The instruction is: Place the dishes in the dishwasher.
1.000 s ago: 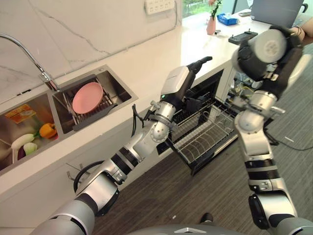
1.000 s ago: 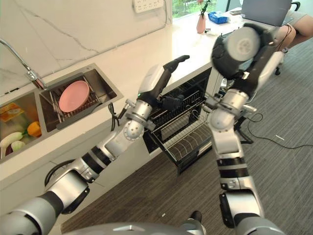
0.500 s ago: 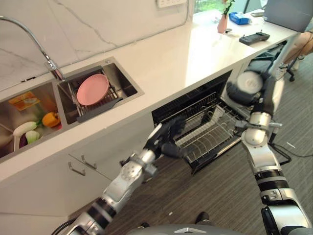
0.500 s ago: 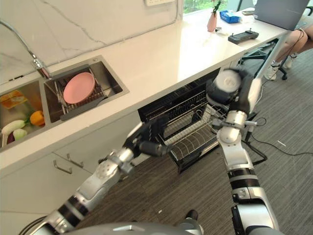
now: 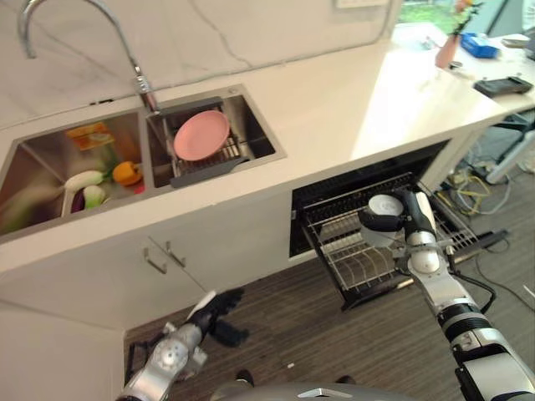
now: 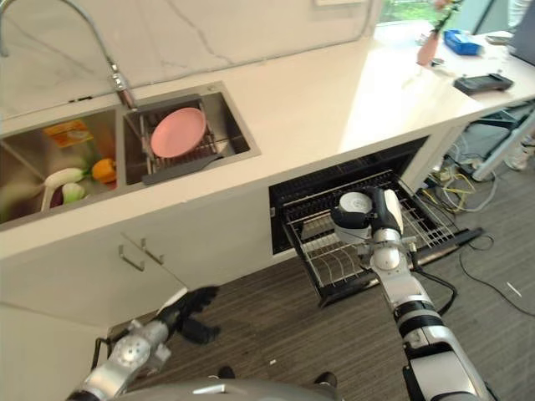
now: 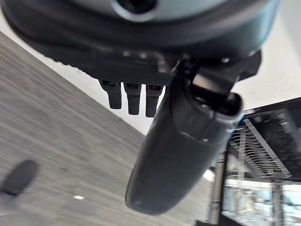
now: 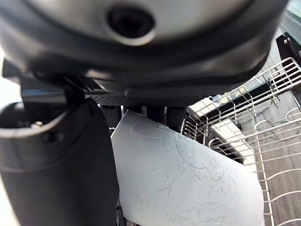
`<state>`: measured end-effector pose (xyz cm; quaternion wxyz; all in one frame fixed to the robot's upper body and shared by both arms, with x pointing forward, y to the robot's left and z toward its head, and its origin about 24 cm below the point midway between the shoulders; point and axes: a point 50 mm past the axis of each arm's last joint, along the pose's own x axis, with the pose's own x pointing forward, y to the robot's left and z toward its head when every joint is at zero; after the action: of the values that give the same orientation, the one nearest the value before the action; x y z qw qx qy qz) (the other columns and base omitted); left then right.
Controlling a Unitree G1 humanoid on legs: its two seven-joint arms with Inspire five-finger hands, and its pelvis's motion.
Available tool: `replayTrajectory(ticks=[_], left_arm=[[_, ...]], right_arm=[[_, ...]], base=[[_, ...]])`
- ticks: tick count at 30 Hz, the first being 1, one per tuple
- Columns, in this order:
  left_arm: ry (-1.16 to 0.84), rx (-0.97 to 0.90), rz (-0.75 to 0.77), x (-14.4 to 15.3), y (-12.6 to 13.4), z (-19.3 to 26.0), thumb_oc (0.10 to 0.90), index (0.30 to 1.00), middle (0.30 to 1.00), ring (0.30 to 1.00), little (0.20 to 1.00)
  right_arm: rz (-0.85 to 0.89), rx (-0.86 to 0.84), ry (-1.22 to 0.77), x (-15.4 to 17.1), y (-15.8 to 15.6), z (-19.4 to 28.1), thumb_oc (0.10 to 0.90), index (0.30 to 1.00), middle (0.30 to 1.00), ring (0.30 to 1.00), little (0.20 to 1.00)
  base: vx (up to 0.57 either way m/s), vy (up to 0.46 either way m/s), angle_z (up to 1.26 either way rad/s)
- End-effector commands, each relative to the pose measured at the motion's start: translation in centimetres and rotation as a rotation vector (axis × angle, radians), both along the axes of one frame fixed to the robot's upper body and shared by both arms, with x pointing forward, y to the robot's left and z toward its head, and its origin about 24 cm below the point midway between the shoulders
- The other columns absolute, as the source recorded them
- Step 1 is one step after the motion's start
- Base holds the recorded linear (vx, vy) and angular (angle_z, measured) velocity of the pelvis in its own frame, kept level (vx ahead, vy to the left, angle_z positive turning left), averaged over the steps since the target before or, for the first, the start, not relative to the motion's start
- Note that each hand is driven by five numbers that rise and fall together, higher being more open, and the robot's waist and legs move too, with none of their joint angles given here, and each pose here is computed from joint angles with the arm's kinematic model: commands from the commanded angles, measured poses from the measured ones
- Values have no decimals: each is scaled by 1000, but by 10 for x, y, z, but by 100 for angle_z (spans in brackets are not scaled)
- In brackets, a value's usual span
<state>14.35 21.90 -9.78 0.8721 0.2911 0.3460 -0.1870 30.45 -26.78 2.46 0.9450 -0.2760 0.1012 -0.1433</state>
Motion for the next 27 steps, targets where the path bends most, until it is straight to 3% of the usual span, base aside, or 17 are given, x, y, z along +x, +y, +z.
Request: replayTrajectory(ticks=[1, 8, 10, 11, 12, 20, 27], left_arm=[[-163, 89, -208, 17, -10, 16, 800, 900, 900, 900, 900], [-1, 291, -69, -18, 27, -17, 800, 900, 900, 900, 900], [4, 304, -65, -19, 27, -20, 800, 900, 900, 900, 900], [22, 315, -55, -22, 29, -22, 800, 900, 900, 900, 900], [56, 330, -28, -30, 31, -28, 800, 900, 900, 900, 900], [80, 338, 53, -42, 30, -35, 800, 900, 900, 900, 900], [93, 323, 91, -46, 25, -39, 800, 900, 900, 900, 900]], right_arm=[[10, -23, -261, 39, 5, 63, 400, 300, 300, 300, 300], [-150, -29, -124, 33, -20, 36, 400, 300, 300, 300, 300], [-165, -30, -101, 31, -23, 32, 400, 300, 300, 300, 300], [-171, -38, -64, 28, -24, 24, 551, 526, 526, 526, 526], [-179, -54, -12, 24, -26, 14, 800, 900, 900, 900, 900], [-248, -33, 64, 7, -35, -8, 800, 900, 900, 900, 900], [-138, -116, -92, 18, -28, 25, 800, 900, 900, 900, 900]], base=[[-2, -10, 18], [-59, -13, 30], [-36, 5, 38], [-38, 11, 26], [-26, 7, 13], [4, 0, 9], [-8, -16, -3]])
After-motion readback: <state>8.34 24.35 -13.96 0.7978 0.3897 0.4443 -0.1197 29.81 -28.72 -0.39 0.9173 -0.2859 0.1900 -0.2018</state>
